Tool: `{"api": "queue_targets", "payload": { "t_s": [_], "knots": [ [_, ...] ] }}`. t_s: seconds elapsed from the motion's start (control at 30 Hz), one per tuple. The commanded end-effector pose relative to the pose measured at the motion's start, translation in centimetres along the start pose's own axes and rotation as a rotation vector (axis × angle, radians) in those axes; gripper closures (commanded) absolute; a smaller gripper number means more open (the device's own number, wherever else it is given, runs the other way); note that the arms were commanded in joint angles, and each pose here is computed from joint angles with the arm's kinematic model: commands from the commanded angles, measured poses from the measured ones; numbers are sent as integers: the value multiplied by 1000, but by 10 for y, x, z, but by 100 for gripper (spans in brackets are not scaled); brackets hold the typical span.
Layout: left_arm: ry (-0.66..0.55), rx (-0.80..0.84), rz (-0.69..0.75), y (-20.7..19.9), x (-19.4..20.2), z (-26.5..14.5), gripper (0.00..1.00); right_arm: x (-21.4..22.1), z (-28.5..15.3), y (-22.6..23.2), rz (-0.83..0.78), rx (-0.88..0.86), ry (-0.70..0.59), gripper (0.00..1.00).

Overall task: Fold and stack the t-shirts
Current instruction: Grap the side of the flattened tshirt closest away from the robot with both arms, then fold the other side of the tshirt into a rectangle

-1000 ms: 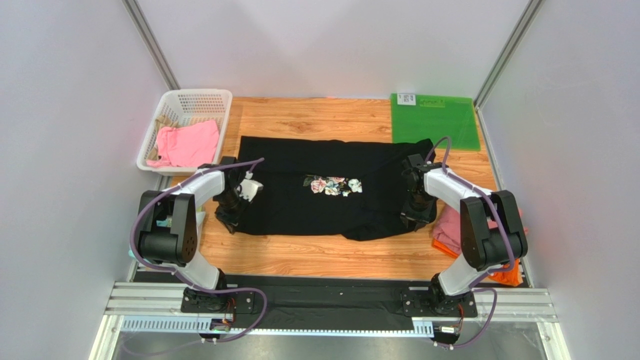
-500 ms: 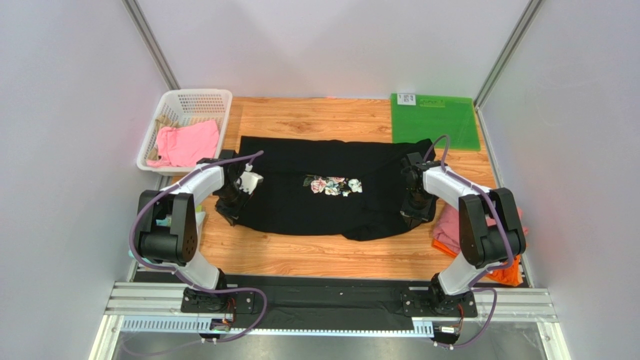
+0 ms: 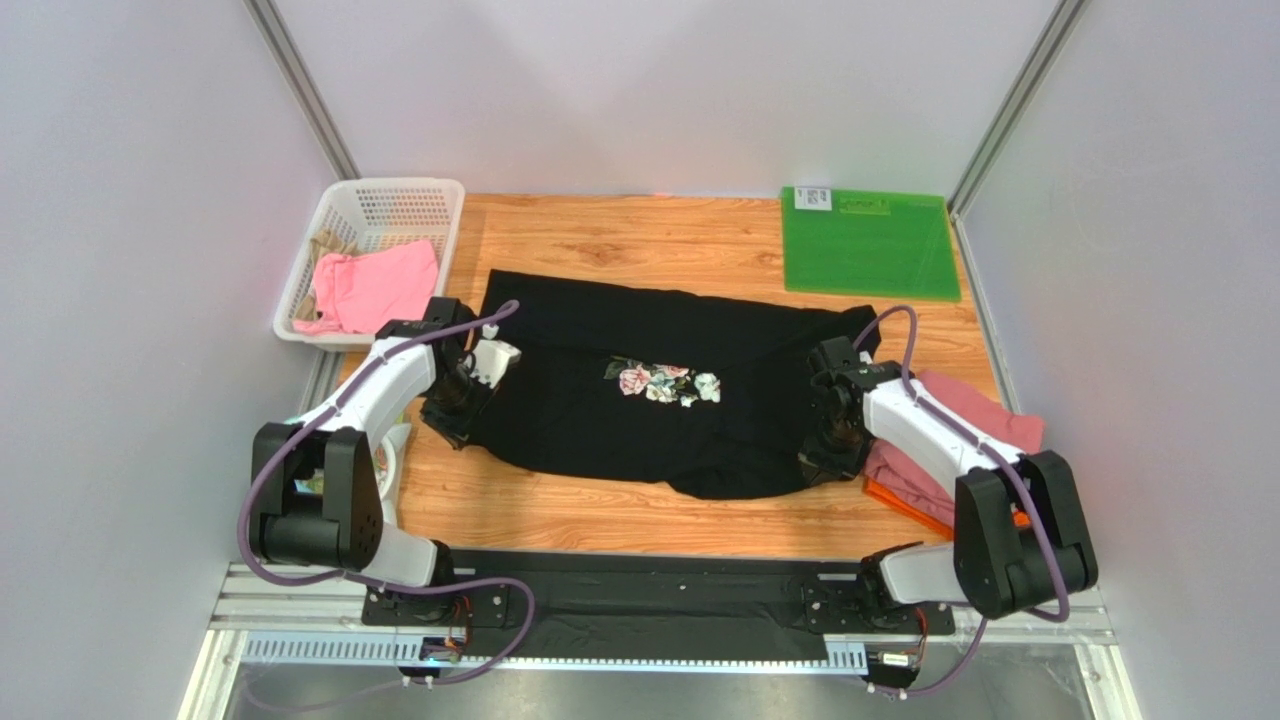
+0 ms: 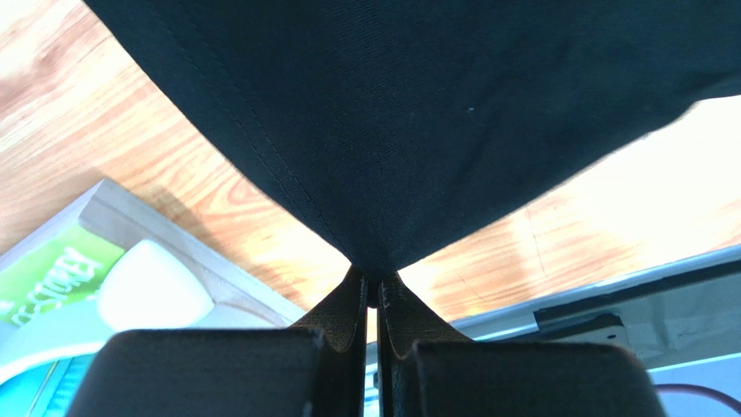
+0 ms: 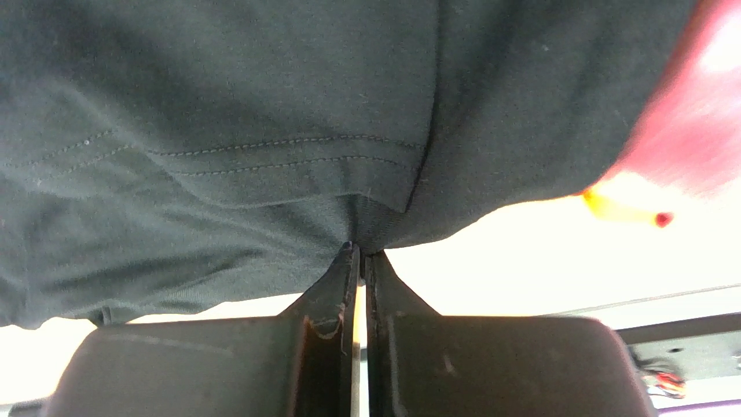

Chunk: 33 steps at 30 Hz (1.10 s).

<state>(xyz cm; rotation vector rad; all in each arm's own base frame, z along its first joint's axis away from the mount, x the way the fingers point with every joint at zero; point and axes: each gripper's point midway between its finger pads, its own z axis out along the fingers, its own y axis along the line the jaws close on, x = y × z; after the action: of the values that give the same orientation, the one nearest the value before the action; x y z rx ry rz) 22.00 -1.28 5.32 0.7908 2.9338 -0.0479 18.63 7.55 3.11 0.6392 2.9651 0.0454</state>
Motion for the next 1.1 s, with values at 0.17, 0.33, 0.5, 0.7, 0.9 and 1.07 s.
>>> {"api": "queue_targets", "payload": {
  "t_s": [0.17,0.33,0.5,0.7,0.9,1.07],
  "knots": [
    [-16,9,25,-8,13,-14,100,30,-18,1,102,-73,22,100],
    [-35,-17,33,-2,7,-22,100,13,-42,6,108,-82,-43,100],
    [-64,-70,52,16,-17,-31,100,-21,-56,15,110,-78,-95,100],
    [-96,-99,53,51,-83,-39,100,-60,-40,15,163,-54,-76,100],
    [-72,-140,37,88,-139,-30,100,-106,-15,7,246,-20,-59,100],
    [-20,-140,23,100,-153,-7,100,-132,-2,29,257,-74,-21,99]
  ]
}}
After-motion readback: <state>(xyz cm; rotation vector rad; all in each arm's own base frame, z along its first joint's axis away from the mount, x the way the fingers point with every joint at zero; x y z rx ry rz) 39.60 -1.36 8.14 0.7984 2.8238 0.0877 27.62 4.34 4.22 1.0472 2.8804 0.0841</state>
